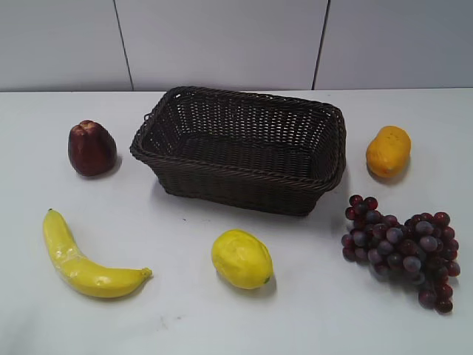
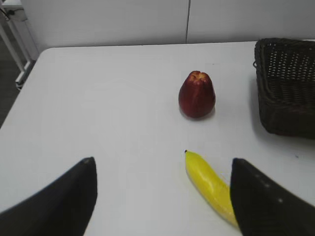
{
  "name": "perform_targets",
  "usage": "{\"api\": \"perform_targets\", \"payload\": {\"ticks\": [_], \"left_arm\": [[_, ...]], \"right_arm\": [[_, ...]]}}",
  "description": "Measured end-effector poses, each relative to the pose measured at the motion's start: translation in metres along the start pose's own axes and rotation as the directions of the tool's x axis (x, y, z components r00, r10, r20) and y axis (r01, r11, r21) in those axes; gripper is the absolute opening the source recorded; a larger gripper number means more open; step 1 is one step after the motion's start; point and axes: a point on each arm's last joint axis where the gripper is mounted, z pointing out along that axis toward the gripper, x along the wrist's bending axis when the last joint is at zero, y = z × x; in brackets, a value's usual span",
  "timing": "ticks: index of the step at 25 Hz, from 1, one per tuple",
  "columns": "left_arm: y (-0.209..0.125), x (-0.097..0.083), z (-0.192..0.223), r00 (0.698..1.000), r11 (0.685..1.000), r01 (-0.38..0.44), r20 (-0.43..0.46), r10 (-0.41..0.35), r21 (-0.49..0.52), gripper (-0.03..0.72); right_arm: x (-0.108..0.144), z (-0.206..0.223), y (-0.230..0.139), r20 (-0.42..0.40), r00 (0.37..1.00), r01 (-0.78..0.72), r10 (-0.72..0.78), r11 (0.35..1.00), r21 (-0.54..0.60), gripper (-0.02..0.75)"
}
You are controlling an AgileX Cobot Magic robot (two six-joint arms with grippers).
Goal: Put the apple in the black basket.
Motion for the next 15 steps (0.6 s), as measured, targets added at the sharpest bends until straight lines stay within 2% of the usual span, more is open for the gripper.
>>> {"api": "perform_targets", "payload": {"ticks": [2,4,9,15], "left_arm": [[0.016,0.003,0.027,0.999,0.998,0.035,0.002,-0.035,0.052,0.633],[0.031,0.006,0.053,0.999,0.994,0.040,-0.001,-0.040,0.103,0.633],[0.064,0.002,0.127,0.999,0.969,-0.035,0.050,0.023,0.244,0.641],[0.084,-0.020,0.216,0.989,0.928,-0.110,0.133,0.066,0.356,0.678]], "right_arm": [[0.000,0.000,0.000,0.000,1.000,0.000,0.000,1.000,0.000,0.571],[0.000,0.000,0.000,0.000,1.000,0.000,0.000,1.000,0.000,0.571],[0.000,0.000,0.000,0.000,1.000,0.000,0.000,1.000,0.000,0.571],[0.000,0.000,0.000,0.000,1.000,0.000,0.000,1.000,0.000,0.571]]}}
